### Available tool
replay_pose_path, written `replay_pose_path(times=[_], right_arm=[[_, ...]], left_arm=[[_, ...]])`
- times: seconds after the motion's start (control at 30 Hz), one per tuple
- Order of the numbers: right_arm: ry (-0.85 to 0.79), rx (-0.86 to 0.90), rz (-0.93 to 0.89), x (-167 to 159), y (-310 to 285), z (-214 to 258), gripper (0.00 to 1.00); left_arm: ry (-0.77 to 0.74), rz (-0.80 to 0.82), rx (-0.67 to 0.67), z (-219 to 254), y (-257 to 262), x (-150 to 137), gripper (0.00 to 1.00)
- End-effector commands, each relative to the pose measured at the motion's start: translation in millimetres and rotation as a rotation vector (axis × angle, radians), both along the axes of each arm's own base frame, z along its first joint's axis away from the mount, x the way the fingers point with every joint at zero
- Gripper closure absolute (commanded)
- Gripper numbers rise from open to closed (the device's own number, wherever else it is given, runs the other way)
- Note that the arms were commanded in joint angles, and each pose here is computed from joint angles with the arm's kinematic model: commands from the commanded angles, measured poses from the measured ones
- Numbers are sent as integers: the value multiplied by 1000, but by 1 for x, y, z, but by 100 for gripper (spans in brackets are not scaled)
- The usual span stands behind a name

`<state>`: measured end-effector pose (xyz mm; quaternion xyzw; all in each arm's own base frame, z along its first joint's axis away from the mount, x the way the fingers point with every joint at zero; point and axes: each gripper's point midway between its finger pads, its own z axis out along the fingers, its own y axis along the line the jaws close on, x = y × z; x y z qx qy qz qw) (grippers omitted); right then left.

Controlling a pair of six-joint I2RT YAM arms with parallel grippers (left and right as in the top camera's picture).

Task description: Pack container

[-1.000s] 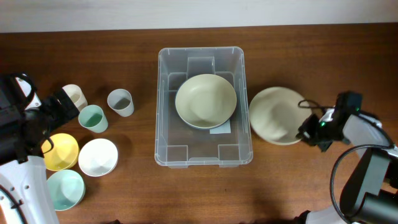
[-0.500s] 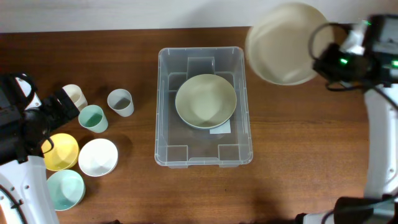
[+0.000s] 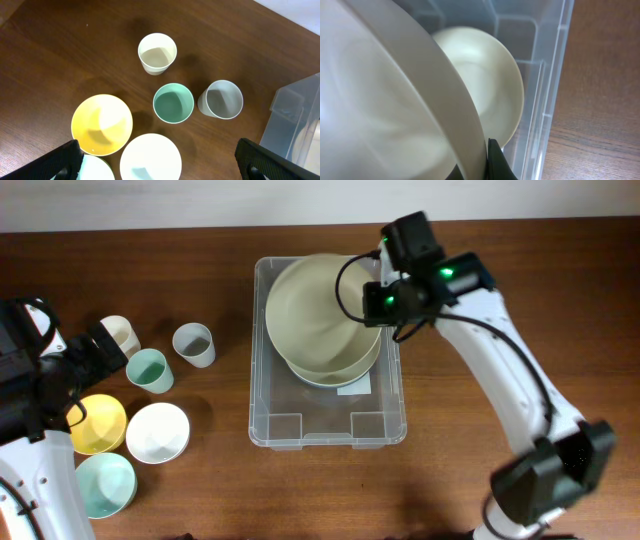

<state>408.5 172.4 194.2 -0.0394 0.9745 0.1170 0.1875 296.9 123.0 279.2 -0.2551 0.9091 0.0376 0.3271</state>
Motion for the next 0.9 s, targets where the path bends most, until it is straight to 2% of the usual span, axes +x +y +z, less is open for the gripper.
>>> replay_pose_path(times=[0.0, 0.07, 0.1, 0.13, 0.17, 0.27, 0.3, 0.37, 0.4, 0.5, 0.57, 0.7, 0.87], right_arm=[[20, -37, 4, 7, 1, -17, 96], [21, -41, 5, 8, 0, -18, 95], [19, -43, 11, 8, 0, -18, 88], [16, -48, 25, 8, 0, -18, 75], [13, -50, 31, 8, 1, -18, 68], [8, -54, 44, 6, 0, -14, 67], [3, -58, 54, 4, -1, -11, 69], [-13, -66, 83, 0, -2, -3, 87], [-26, -75, 115, -4, -3, 2, 92], [-38, -100, 260, -21, -1, 13, 96], [22, -114, 346, -46, -2, 13, 96], [174, -126, 393, -82, 1, -5, 96], [252, -147, 460, -103, 18, -37, 96]], left_arm=[[-15, -1, -5, 4, 0, 2, 1], [-15, -1, -5, 4, 0, 2, 1], [-15, -1, -5, 4, 0, 2, 1], [-15, -1, -5, 4, 0, 2, 1], [-15, -1, -5, 4, 0, 2, 1], [-15, -1, -5, 4, 0, 2, 1], [-15, -1, -6, 4, 0, 2, 1], [-15, -1, -5, 4, 0, 2, 1], [-15, -1, -5, 4, 0, 2, 1], [-15, -1, -5, 4, 0, 2, 1], [-15, -1, -5, 4, 0, 2, 1], [-16, -1, -5, 4, 0, 2, 1], [-15, -1, -5, 4, 0, 2, 1]])
